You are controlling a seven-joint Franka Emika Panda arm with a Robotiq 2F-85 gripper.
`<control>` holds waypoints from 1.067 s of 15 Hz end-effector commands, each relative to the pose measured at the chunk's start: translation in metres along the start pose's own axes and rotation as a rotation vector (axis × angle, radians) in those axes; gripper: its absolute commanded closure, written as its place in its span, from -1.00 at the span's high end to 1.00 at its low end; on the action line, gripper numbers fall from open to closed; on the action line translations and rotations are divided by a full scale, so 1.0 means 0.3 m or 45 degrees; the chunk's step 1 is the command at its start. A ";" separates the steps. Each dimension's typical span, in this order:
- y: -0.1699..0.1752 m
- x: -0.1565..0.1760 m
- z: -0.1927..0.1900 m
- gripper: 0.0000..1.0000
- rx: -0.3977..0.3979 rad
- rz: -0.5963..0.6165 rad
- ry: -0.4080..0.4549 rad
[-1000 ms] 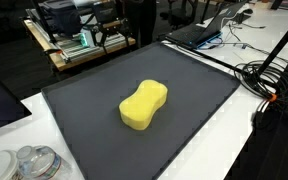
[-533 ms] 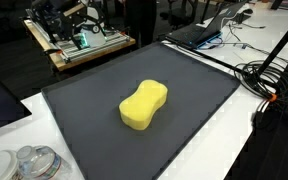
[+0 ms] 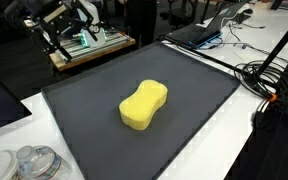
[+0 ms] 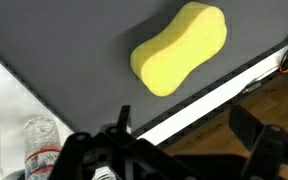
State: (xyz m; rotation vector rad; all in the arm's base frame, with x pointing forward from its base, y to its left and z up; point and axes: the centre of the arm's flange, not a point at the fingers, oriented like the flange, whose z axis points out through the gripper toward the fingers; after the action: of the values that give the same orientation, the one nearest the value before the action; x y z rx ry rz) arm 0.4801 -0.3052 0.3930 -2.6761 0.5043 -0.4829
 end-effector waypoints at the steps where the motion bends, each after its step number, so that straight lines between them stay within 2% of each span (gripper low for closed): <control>1: 0.002 0.013 0.015 1.00 -0.002 -0.001 -0.008; 4: 0.003 0.026 0.028 1.00 -0.005 -0.003 -0.013; 6: 0.004 0.101 0.070 1.00 -0.028 -0.044 -0.024; 10: -0.001 0.219 0.141 1.00 0.011 -0.135 -0.074; 16: 0.055 0.394 0.233 1.00 -0.038 -0.292 -0.179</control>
State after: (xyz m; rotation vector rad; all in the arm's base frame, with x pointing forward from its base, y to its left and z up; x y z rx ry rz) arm 0.5717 -0.3153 0.3596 -2.7549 0.2782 -0.3956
